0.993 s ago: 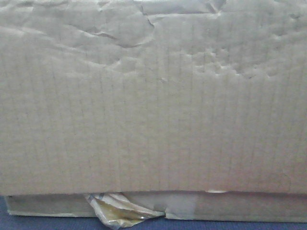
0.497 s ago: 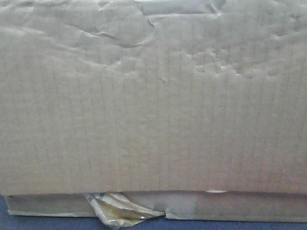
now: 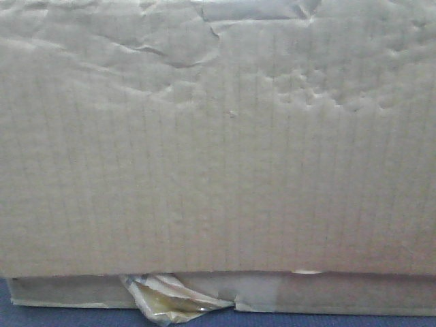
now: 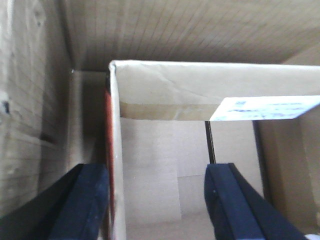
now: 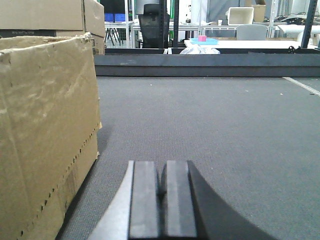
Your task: Stack two boxes on right shelf middle
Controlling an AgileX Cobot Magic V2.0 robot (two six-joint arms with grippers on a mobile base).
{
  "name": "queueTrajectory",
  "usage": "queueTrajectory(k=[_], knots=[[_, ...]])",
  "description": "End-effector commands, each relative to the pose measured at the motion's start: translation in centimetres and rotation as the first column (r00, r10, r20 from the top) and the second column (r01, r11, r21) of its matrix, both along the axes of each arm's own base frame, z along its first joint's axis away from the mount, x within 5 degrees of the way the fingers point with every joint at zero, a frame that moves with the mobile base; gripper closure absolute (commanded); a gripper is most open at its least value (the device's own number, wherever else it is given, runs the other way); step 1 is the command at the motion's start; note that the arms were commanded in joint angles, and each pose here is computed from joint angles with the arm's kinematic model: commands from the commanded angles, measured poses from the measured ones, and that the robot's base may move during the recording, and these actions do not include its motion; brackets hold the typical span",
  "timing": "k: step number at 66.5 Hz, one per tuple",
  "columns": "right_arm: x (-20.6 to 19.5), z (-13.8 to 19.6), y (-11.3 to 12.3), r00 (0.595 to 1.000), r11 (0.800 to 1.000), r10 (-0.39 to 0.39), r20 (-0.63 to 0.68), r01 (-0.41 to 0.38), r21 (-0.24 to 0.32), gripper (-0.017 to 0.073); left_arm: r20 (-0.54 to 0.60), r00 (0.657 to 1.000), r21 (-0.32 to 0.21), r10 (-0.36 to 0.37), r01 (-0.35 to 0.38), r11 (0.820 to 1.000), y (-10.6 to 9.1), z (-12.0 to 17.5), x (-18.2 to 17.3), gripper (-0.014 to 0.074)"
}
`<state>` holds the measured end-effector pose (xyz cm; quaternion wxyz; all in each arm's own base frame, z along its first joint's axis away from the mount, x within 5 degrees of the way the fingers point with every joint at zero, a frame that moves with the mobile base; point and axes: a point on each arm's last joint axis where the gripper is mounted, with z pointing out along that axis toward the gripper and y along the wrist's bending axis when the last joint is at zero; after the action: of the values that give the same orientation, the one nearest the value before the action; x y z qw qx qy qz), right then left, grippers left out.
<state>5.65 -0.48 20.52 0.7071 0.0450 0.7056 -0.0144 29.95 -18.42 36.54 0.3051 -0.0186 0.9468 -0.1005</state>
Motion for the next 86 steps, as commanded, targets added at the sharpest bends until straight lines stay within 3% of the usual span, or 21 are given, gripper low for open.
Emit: queueTrajectory(k=[1, 7, 18, 23, 27, 39, 50, 59, 86], knots=[[0.0, 0.3, 0.0, 1.0, 1.0, -0.004, 0.027, 0.004, -0.006, 0.0721, 0.02, 1.0, -0.005, -0.006, 0.006, 1.0, 0.4, 1.9, -0.8, 0.0253], [0.0, 0.3, 0.0, 1.0, 1.0, -0.004, 0.027, 0.004, -0.006, 0.0721, 0.062, 0.998, 0.016, 0.01, -0.011, 1.0, 1.2, 4.1, -1.4, 0.0253], [0.0, 0.3, 0.0, 1.0, 1.0, -0.004, 0.027, 0.004, -0.006, 0.0721, 0.111, 0.993, 0.142, 0.027, -0.043, 0.989, 3.7, 6.7, -2.9, 0.0255], [0.0, 0.3, 0.0, 1.0, 1.0, -0.004, 0.027, 0.004, -0.006, 0.0721, 0.131, 0.991, 0.158, 0.019, -0.04, 0.987, 4.8, 7.4, -3.0, 0.0255], [0.0, 0.3, 0.0, 1.0, 1.0, -0.004, 0.027, 0.004, -0.006, 0.0721, 0.123, 0.992, 0.157, 0.021, -0.04, 0.987, 5.6, 7.4, -3.0, 0.0255], [0.0, 0.3, 0.0, 1.0, 1.0, -0.004, 0.027, 0.004, -0.006, 0.0721, 0.035, 0.999, 0.081, 0.007, -0.01, 0.997, 7.2, 6.6, -2.3, 0.0255], [0.0, 0.3, 0.0, 1.0, 1.0, -0.004, 0.027, 0.004, -0.006, 0.0721, -0.031, 0.999, 0.06, -0.015, 0.017, 0.998, 6.8, 5.1, -2.3, 0.0255], [0.0, 0.3, 0.0, 1.0, 1.0, -0.004, 0.027, 0.004, -0.006, 0.0721, -0.085, 0.996, 0.09, -0.04, 0.048, 0.995, 6.0, 3.3, -2.7, 0.0255], [0.0, 0.3, 0.0, 1.0, 1.0, -0.004, 0.027, 0.004, -0.006, 0.0721, -0.263, 0.964, 0.126, 0.018, 0.016, 0.992, 6.0, -2.1, -3.0, 0.0255]])
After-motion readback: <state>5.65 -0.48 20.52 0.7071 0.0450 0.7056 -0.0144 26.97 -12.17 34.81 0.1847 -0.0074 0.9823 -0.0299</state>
